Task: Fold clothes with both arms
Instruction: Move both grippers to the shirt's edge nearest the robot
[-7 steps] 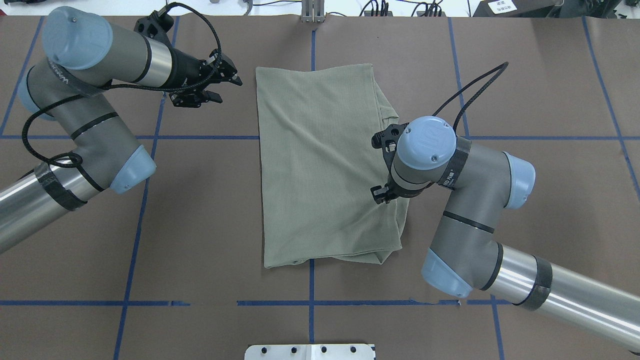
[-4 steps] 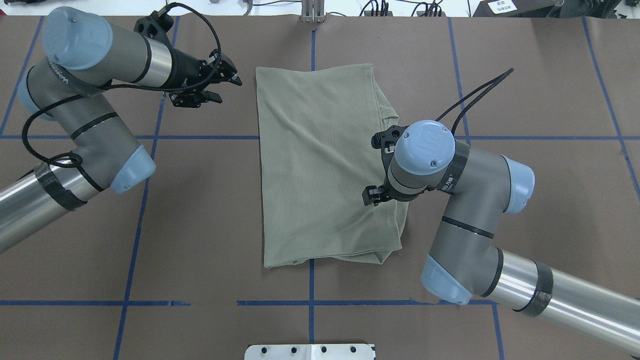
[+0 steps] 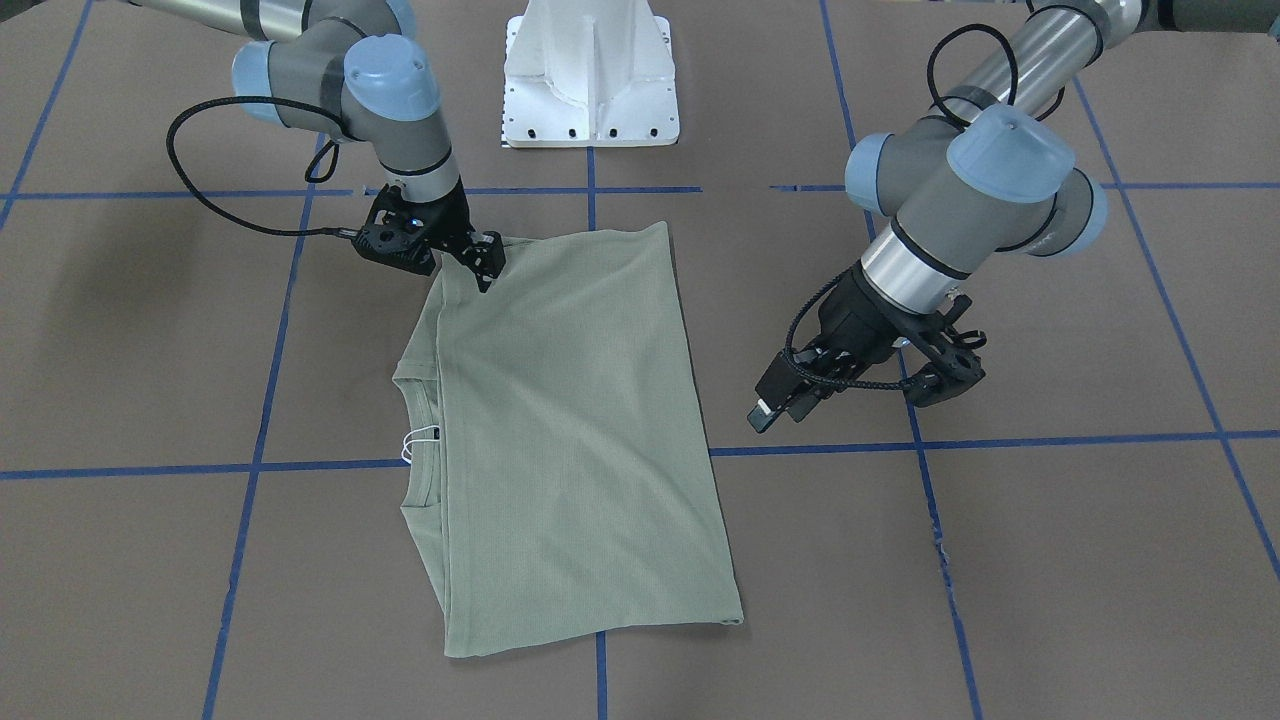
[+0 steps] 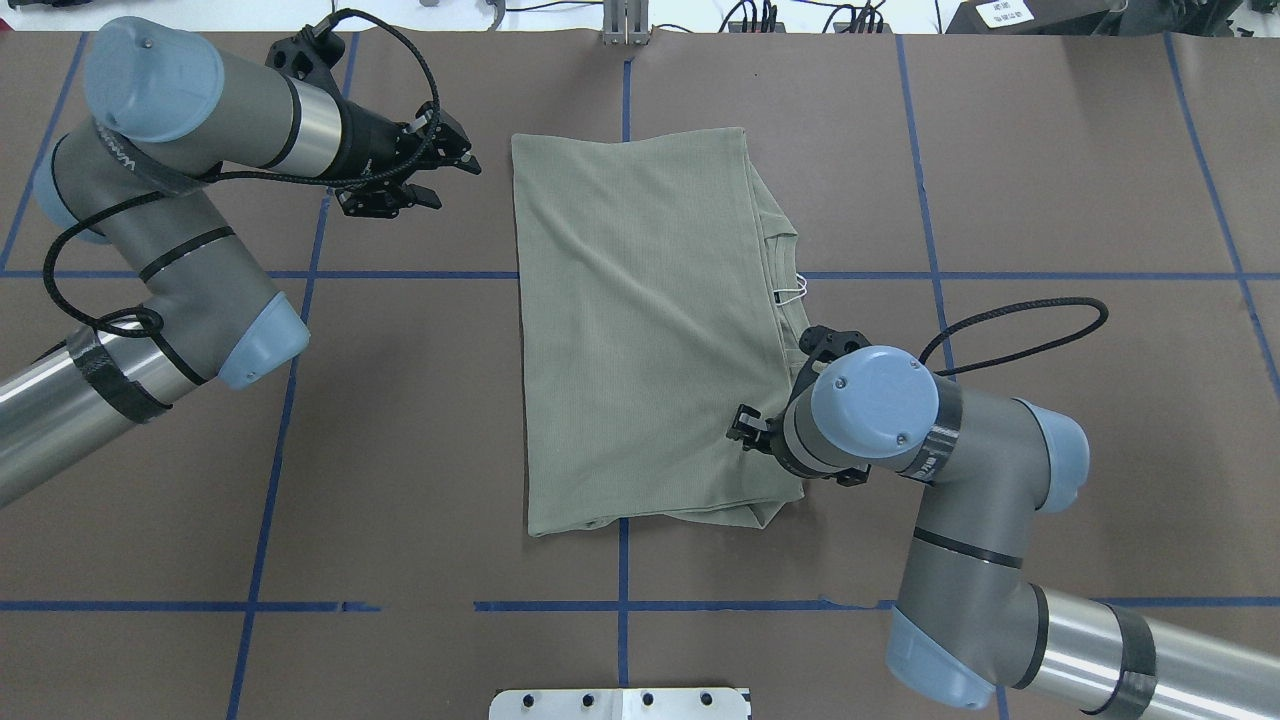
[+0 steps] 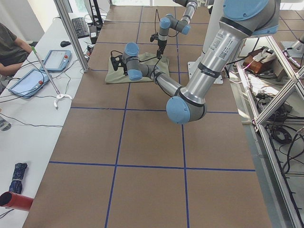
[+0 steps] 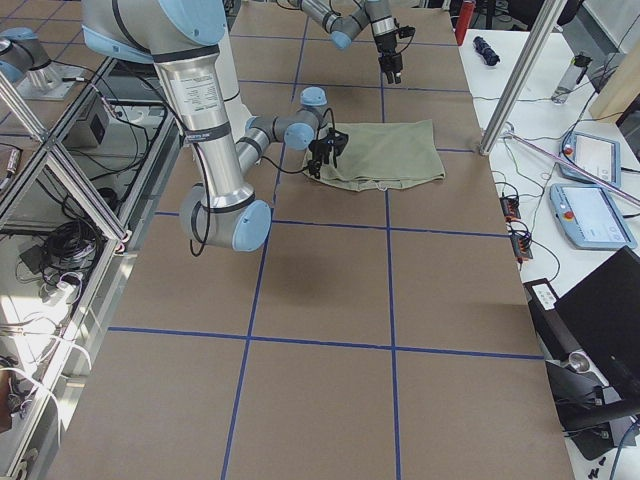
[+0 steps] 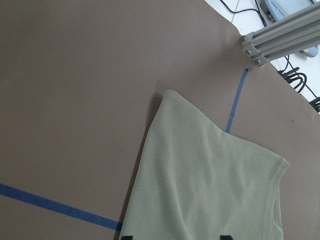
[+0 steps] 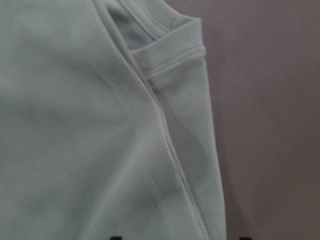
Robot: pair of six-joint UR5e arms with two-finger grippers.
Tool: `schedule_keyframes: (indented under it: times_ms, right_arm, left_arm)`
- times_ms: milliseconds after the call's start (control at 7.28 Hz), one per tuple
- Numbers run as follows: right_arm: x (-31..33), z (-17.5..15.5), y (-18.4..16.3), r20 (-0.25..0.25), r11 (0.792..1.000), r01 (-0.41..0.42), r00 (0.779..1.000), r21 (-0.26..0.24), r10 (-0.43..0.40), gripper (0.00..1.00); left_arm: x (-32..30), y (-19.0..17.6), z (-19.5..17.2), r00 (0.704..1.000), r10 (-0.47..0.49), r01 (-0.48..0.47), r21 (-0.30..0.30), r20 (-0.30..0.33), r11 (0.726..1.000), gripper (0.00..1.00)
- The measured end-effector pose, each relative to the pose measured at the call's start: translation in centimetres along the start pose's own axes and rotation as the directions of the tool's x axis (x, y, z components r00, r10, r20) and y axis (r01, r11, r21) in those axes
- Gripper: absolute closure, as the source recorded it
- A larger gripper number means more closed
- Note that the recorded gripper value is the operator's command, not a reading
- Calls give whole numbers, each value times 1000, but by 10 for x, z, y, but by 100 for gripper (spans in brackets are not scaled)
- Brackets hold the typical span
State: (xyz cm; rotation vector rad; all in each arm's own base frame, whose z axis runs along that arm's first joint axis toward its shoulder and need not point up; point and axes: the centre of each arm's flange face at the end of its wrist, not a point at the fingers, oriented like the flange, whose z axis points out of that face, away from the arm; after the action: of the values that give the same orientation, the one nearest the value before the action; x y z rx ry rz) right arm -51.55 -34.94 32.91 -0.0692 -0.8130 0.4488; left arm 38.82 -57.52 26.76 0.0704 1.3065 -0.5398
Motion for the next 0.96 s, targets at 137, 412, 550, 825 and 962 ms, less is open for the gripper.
schedule_keyframes:
  times_ms: [137,412,550,825,962]
  right_arm:
    - [9,3,0,19,999,-45,999,-4,45,24]
    - [16,7,4,26,995,-98,995,-5,98,88]
    - [16,8,7,27,993,-116,993,0,116,100]
    - [17,8,11,31,992,-124,992,-1,124,100]
    - [17,5,11,34,992,-124,992,-2,124,100]
  left_arm:
    - [0,0,0,1000,0,0,0,0,1000,34]
    - [0,0,0,1000,0,0,0,0,1000,34]
    - [0,0,0,1000,0,0,0,0,1000,34]
    - [0,0,0,1000,0,0,0,0,1000,34]
    - [-1,0,0,1000,0,0,0,1,1000,34]
